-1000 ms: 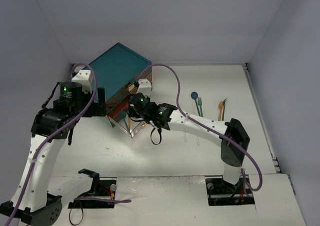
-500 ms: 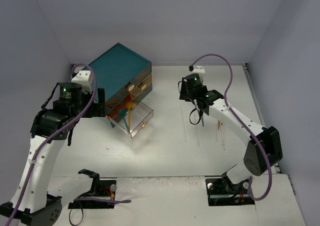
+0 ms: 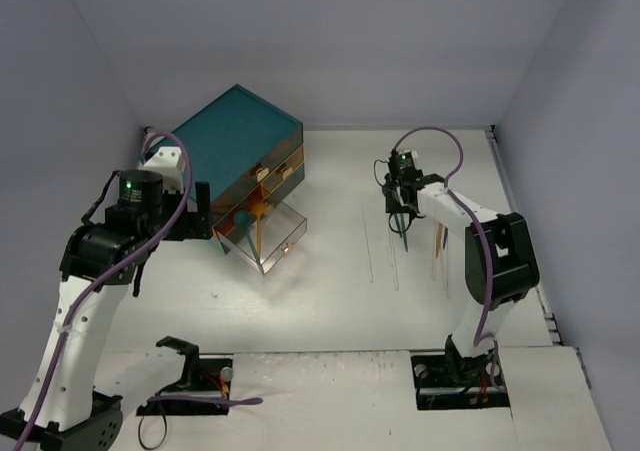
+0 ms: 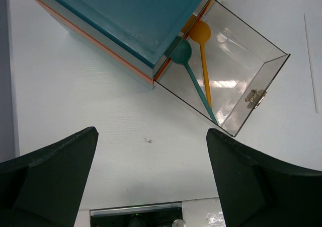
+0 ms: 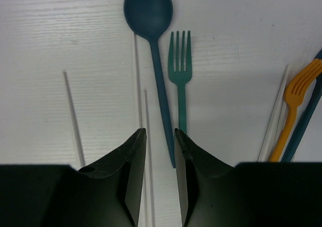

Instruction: Sort the eating utensils into containers

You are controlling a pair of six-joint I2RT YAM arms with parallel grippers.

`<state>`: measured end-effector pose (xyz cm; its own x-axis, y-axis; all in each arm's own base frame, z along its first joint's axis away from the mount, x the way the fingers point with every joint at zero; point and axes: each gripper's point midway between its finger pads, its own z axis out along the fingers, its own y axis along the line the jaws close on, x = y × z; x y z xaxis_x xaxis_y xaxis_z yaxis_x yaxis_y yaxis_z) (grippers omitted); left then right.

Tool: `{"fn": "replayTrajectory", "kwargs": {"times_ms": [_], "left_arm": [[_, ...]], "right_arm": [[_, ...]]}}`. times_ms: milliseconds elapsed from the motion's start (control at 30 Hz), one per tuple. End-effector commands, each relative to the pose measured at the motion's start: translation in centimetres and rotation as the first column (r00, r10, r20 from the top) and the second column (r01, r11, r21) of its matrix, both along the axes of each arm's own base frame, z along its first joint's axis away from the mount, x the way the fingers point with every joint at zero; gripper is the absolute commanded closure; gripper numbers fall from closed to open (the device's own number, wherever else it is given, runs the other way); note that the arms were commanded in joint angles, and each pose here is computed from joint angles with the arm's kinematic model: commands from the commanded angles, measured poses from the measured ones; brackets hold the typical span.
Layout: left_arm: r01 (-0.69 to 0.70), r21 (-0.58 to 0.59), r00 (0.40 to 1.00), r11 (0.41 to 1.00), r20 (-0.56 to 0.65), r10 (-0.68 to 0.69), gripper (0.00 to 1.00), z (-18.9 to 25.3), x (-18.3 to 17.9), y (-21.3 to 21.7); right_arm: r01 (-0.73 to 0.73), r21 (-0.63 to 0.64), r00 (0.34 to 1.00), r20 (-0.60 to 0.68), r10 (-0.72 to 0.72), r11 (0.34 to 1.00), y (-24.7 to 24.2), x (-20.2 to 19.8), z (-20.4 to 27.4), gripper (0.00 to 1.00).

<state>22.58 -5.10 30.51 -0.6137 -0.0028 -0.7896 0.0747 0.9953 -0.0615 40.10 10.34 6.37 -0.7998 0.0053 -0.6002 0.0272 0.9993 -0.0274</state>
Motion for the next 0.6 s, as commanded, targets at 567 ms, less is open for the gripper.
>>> {"fn": "replayTrajectory", "kwargs": {"times_ms": [567], "left_arm": [[-0.013,-0.029,1.000,1.000,0.007,0.013,0.12,0.3,0.6,-0.3]], "right_arm": [[-0.141,-0.012,0.989,-0.044,0.141,0.990,-0.3,5.4,-2.8,0.78]]}}
